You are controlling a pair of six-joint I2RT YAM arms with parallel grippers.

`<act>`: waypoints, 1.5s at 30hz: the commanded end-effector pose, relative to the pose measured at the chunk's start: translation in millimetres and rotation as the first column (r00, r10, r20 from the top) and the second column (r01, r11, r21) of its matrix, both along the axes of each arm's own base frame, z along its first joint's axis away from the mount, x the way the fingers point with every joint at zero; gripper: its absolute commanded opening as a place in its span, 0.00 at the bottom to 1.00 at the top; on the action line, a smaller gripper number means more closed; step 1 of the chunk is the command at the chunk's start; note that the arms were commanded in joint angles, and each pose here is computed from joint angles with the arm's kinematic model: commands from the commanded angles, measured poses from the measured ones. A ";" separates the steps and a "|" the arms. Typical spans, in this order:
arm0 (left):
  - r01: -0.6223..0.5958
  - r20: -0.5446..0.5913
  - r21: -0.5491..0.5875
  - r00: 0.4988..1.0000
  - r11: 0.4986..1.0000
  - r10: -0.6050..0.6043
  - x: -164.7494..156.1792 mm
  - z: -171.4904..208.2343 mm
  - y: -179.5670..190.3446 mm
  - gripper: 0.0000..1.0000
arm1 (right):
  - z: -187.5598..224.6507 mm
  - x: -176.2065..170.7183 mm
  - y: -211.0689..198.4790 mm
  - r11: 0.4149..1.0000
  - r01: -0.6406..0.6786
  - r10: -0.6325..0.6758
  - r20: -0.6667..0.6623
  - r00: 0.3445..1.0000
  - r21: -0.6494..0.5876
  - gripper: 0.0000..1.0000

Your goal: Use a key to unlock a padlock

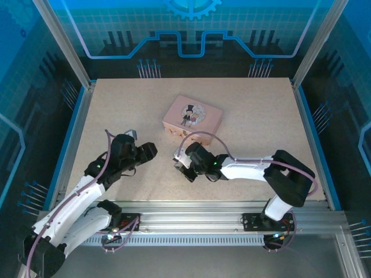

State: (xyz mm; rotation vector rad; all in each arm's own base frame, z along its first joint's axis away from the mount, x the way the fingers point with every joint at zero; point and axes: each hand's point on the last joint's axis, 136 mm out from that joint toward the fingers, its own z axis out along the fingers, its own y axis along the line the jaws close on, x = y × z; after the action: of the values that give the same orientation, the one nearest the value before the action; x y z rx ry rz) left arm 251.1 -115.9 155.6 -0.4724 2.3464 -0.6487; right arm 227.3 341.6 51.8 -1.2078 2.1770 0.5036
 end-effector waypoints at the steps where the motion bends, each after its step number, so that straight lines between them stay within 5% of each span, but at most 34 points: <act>1: -0.006 -0.035 -0.016 0.999 1.000 0.006 -6.8 -7.6 1.0 0.69 | 9.0 0.0 22.8 0.998 -0.017 0.017 -0.007 1.000 0.056 0.00; 2: -0.004 -0.036 -0.015 0.999 1.000 0.004 -7.1 -8.6 1.0 0.69 | 8.2 -0.2 21.4 0.999 -0.008 0.009 -0.014 1.000 0.046 0.01; 5: 0.004 -0.039 -0.005 0.999 1.000 -0.004 -7.1 -10.5 0.9 0.70 | 11.9 15.8 2.1 0.993 0.109 -0.106 -0.053 0.993 0.039 0.33; 12: 0.028 -0.028 0.036 0.999 0.999 -0.027 1.6 -2.5 -0.7 0.81 | 68.4 47.1 -56.0 0.954 0.273 -0.271 -0.036 0.962 0.127 0.53; 13: 0.031 -0.020 0.042 0.999 0.999 -0.030 4.2 0.6 -1.2 0.84 | 78.8 51.7 -65.6 0.943 0.304 -0.302 -0.031 0.953 0.139 0.64; 14: 0.035 -0.012 0.046 0.999 0.998 -0.035 6.6 4.0 -1.9 0.89 | 88.2 55.6 -74.9 0.932 0.328 -0.328 -0.031 0.944 0.155 0.99; 16: 0.041 0.005 0.057 0.999 0.998 -0.042 11.6 10.5 -3.0 0.99 | 104.4 61.8 -92.0 0.909 0.378 -0.380 -0.022 0.925 0.175 1.00; 21: 0.072 0.035 0.113 0.996 0.991 -0.076 23.6 29.6 -4.8 0.99 | 136.4 70.8 -138.0 0.831 0.515 -0.523 -0.017 0.852 0.210 1.00; 27: 0.032 0.137 0.255 0.988 0.966 -0.069 38.9 68.0 13.7 0.99 | 156.6 89.9 -205.9 0.671 0.716 -0.726 -0.022 0.687 0.192 1.00; 34: -0.115 0.227 0.493 0.974 0.862 0.000 59.8 63.8 72.3 0.99 | 132.3 117.6 -352.8 0.127 0.977 -0.985 0.136 0.105 0.169 1.00; 37: -0.196 0.222 0.490 0.970 0.850 0.095 63.8 40.0 104.0 0.99 | 114.4 123.2 -383.5 0.083 0.983 -0.952 0.305 0.030 0.164 1.00; 40: -0.259 0.213 0.517 0.962 0.816 0.171 67.6 12.5 134.7 0.99 | 86.7 127.7 -397.1 0.068 0.990 -0.938 0.346 0.021 0.124 1.00; 45: -0.351 0.356 0.505 0.917 0.789 0.179 80.2 -12.6 155.6 0.99 | 57.9 141.8 -383.3 0.167 0.971 -0.932 0.348 0.099 0.170 1.00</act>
State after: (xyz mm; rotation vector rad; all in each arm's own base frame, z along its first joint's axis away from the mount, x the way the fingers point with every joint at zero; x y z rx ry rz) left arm 307.7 30.9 119.5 -0.4332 2.1912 0.1149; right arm 344.0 -42.7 84.3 0.3584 2.2547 -0.4615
